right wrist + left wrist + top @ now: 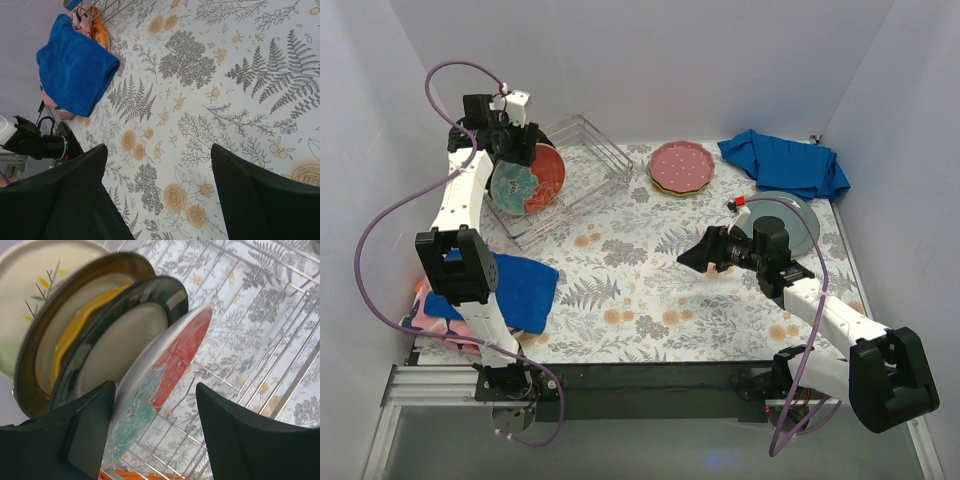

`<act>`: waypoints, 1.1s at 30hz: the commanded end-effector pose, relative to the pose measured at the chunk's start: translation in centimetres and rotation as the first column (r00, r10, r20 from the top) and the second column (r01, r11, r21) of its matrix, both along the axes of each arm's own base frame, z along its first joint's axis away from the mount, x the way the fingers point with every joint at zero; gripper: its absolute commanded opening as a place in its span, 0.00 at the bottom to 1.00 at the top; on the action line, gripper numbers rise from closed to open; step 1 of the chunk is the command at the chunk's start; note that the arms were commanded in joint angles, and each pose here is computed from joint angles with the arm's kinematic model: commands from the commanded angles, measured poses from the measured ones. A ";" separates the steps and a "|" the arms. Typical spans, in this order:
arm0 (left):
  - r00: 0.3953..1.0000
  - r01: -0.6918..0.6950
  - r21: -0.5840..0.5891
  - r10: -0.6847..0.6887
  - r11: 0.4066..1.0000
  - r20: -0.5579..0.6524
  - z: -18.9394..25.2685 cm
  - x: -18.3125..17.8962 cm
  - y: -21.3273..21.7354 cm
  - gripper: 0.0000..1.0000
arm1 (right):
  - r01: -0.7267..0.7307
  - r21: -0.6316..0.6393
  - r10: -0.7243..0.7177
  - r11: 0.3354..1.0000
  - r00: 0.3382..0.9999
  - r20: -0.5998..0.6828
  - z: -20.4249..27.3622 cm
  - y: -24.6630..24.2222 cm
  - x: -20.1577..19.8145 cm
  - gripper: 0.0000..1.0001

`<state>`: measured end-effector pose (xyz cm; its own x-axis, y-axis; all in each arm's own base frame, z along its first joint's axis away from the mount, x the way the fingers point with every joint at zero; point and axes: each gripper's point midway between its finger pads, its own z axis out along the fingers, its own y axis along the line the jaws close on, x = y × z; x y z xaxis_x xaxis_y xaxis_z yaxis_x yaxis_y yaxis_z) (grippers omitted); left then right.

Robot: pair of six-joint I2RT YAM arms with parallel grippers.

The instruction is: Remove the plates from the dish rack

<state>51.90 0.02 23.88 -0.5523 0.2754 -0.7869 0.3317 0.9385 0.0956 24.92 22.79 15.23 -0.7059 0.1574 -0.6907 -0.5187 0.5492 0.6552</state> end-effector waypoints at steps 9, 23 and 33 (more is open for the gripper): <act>0.999 0.009 0.124 -0.014 0.992 0.039 1.6 -3.5 -0.4 0.56 | -0.044 0.042 0.039 0.998 0.994 0.100 3.4 1.1 0.5 0.88; 0.984 0.155 0.291 -0.174 0.944 0.040 -0.9 -4.2 -1.4 0.56 | -0.043 0.039 0.039 0.998 0.994 0.105 3.3 1.1 0.4 0.88; 0.979 0.193 0.358 -0.205 0.913 -0.004 -2.5 -2.7 -0.9 0.48 | -0.022 0.021 0.020 1.000 0.995 0.101 2.7 0.9 0.9 0.88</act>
<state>48.58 -0.63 20.71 -0.4680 0.5984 -0.6503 0.4752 0.7908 0.3857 24.69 23.28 15.71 -0.7007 0.1461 -0.6983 -0.5379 0.5349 0.6516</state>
